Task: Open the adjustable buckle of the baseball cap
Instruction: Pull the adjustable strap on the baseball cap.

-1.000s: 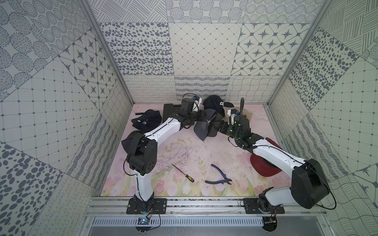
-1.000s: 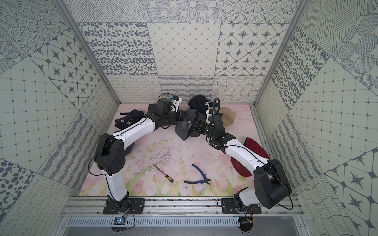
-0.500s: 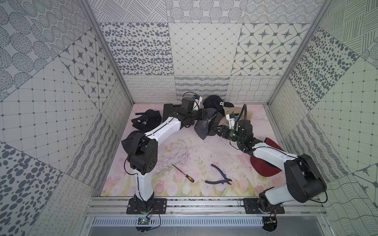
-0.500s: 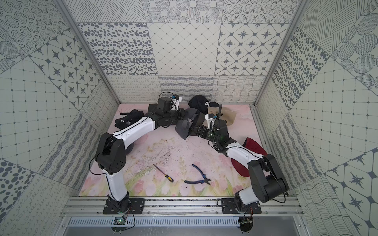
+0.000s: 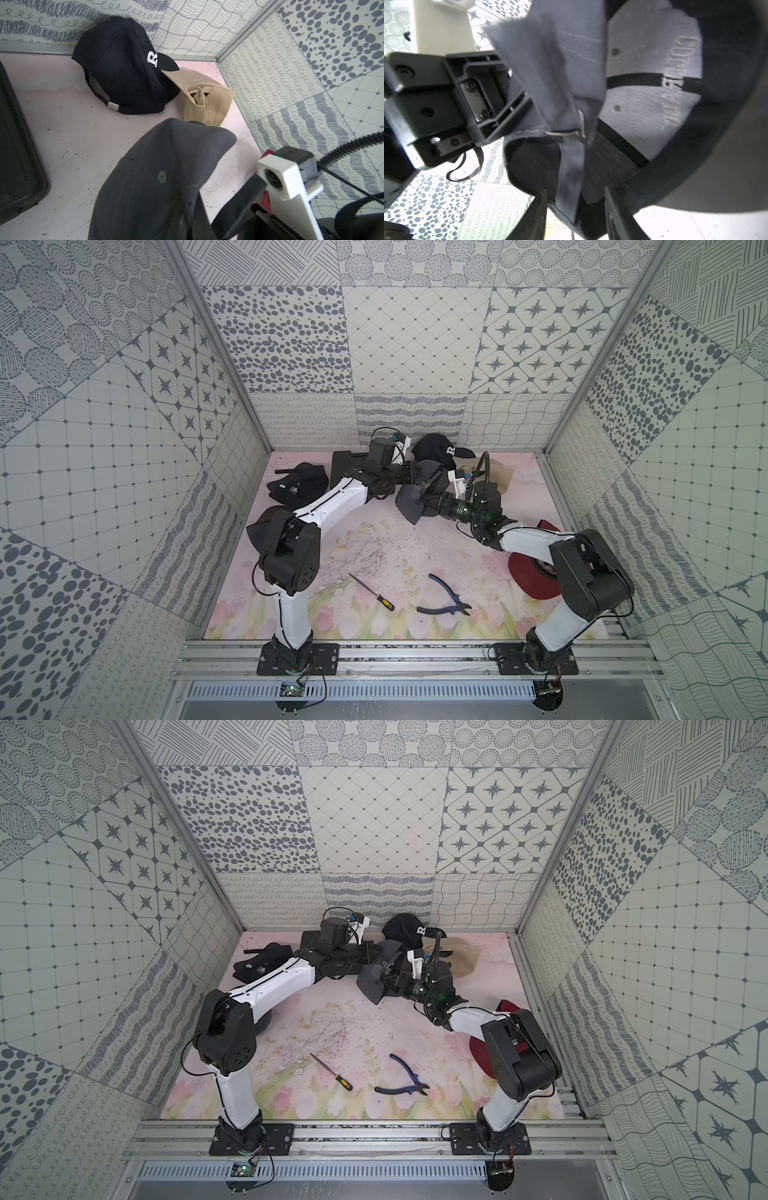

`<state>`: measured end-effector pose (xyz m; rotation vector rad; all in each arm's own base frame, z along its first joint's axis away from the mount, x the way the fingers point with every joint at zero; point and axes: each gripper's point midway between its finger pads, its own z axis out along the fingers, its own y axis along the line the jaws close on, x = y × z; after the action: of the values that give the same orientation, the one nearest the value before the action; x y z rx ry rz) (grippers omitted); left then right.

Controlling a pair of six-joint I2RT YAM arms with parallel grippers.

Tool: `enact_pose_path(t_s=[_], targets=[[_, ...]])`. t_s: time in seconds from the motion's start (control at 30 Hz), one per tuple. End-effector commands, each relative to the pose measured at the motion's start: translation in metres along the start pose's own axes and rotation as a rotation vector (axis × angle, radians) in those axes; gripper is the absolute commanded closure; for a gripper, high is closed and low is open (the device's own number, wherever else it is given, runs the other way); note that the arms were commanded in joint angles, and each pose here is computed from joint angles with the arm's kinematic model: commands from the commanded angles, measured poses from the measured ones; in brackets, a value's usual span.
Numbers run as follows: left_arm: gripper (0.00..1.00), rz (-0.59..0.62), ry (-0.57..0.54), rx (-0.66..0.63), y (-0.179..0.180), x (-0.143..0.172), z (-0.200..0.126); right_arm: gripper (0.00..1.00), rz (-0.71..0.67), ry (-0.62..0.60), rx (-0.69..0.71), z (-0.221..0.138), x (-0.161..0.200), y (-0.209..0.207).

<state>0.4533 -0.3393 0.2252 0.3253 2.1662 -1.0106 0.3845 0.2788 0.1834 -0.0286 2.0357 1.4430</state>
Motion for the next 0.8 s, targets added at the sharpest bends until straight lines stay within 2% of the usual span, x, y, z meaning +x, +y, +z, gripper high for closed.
enact_pose_path(t_s=[0.0,0.1,0.3,0.33,0.5,0.6,0.77], targets=[[1.0,0.012,-0.046,0.053,-0.013,-0.015,-0.002,0.55,-0.034,-0.034,-0.075,0.008,-0.013,0.02],[1.0,0.013,-0.045,0.048,-0.012,-0.015,-0.002,0.64,-0.03,-0.041,-0.07,0.011,-0.016,0.018],[1.0,0.042,-0.041,-0.003,-0.006,-0.014,-0.007,0.96,-0.094,-0.046,-0.036,0.003,-0.018,0.022],[0.95,0.051,-0.042,-0.022,-0.004,-0.015,-0.009,1.0,-0.112,-0.041,-0.019,0.0,-0.018,0.022],[0.54,0.108,-0.031,-0.05,0.006,-0.017,-0.021,1.0,-0.21,-0.012,0.049,-0.017,-0.017,0.024],[0.46,0.159,-0.017,-0.011,0.004,-0.018,-0.031,1.0,-0.261,0.029,0.06,-0.025,-0.013,0.025],[0.43,0.308,0.019,0.116,-0.017,-0.007,-0.047,1.0,-0.392,0.099,0.052,-0.033,-0.009,0.039]])
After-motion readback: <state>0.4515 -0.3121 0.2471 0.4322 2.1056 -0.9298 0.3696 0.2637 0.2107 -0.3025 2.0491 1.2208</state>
